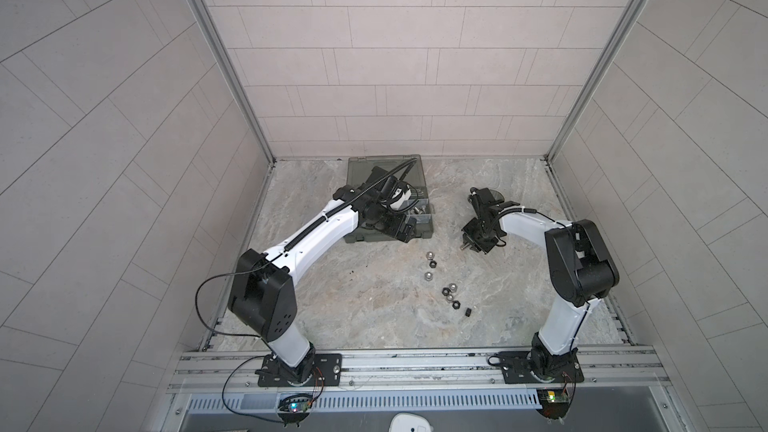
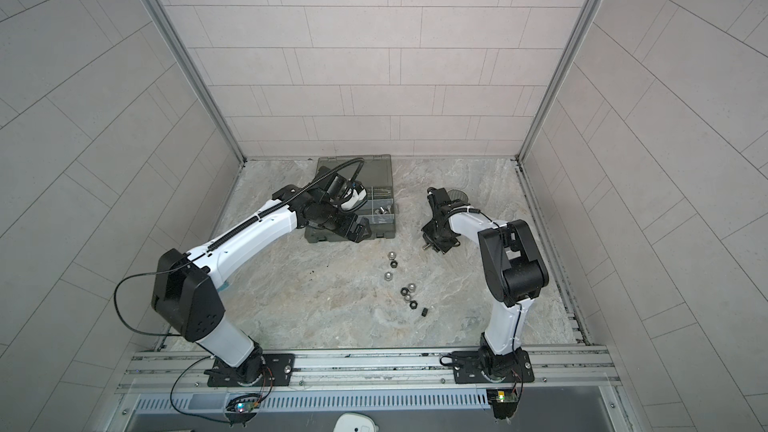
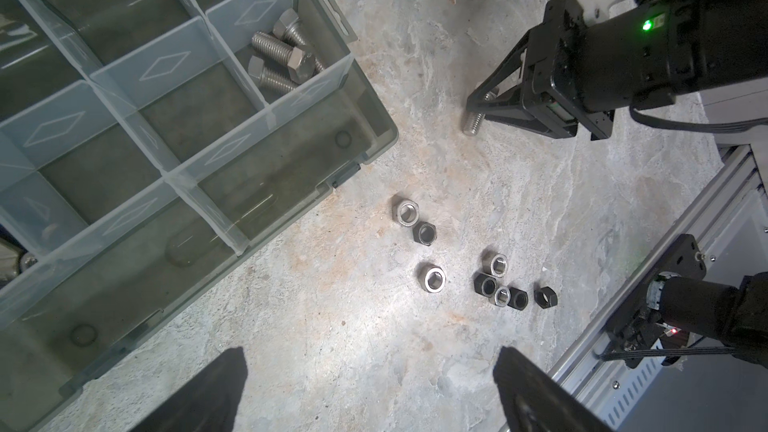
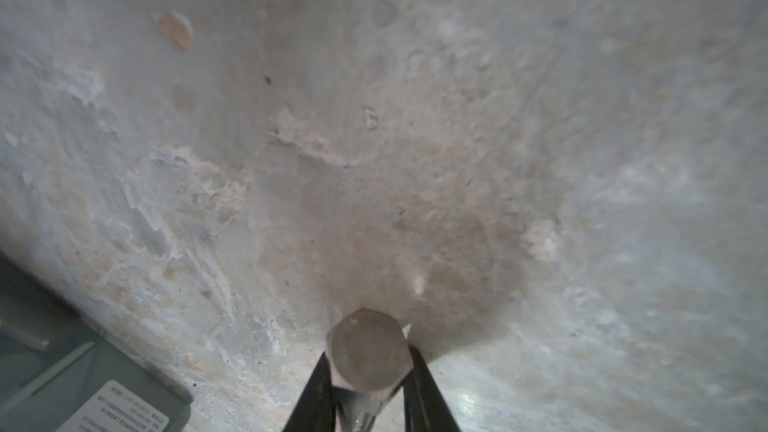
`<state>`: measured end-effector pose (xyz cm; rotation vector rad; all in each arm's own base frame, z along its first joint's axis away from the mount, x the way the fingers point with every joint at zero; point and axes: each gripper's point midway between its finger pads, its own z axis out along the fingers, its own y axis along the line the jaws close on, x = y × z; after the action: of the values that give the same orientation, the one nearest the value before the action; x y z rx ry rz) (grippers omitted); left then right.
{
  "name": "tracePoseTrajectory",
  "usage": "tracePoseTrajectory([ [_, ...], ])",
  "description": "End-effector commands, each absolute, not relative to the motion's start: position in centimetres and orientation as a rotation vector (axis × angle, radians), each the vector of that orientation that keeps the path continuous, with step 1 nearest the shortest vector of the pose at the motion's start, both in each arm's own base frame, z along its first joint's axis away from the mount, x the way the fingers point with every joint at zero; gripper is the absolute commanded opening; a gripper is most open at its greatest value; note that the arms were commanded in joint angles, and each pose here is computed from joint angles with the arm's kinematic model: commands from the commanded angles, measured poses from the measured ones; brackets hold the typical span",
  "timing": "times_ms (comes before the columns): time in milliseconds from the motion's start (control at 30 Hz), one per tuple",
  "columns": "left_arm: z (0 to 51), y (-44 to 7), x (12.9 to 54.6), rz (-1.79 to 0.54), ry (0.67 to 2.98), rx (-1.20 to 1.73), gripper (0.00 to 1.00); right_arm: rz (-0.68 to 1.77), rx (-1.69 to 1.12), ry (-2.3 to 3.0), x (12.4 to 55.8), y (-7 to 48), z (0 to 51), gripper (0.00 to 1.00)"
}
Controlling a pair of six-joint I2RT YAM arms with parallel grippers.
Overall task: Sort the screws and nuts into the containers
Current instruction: 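Close the right gripper on the steel hex bolt and lift it, then carry the hex bolt with the right gripper over the bolt compartment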
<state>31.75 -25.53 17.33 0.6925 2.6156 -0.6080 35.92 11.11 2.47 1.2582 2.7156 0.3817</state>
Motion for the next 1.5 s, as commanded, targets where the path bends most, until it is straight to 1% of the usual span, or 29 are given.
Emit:
tracePoseTrajectory([
  [0, 17.8, -25.6, 32.3, -0.61, 2.613, 0.696, 1.0, 0.327, 1.293, 2.779, 34.9, 10.9, 1.1, 0.19],
  [67, 17.8, -25.5, 32.3, -0.606, 2.612, 0.694, 1.0, 0.345, 1.264, 2.806, 35.1, 11.2, 1.0, 0.11],
  [167, 17.9, -25.6, 32.4, -0.607, 2.609, 0.695, 1.0, 0.347, 1.21, 2.843, 35.4, 11.5, 1.3, 0.08],
  [267, 18.0, -25.5, 32.6, -0.603, 2.604, 0.694, 1.0, 0.352, 1.123, 2.864, 36.0, 11.7, 2.2, 0.08],
  [367, 18.1, -25.4, 32.8, -0.598, 2.602, 0.693, 1.0, 0.307, 1.042, 2.875, 36.5, 11.5, 3.5, 0.08],
  [533, 18.4, -25.5, 33.1, -0.594, 2.592, 0.692, 1.0, 0.268, 0.963, 2.878, 37.1, 11.2, 5.0, 0.08],
  [733, 18.5, -25.4, 33.2, -0.586, 2.589, 0.684, 1.0, 0.243, 0.927, 2.912, 36.9, 11.2, 4.9, 0.08],
  [800, 18.5, -25.3, 33.1, -0.583, 2.594, 0.681, 1.0, 0.269, 0.92, 2.926, 36.9, 11.6, 4.7, 0.09],
  [933, 18.4, -25.1, 32.9, -0.581, 2.599, 0.673, 1.0, 0.283, 0.868, 2.927, 37.1, 12.5, 5.0, 0.2],
  [1067, 18.2, -25.0, 32.7, -0.577, 2.604, 0.67, 1.0, 0.278, 0.858, 2.939, 37.1, 13.0, 4.7, 0.27],
  [1467, 18.2, -24.4, 32.5, -0.556, 2.608, 0.683, 1.0, 0.22, 0.87, 2.968, 37.3, 12.7, 2.0, 0.29],
])
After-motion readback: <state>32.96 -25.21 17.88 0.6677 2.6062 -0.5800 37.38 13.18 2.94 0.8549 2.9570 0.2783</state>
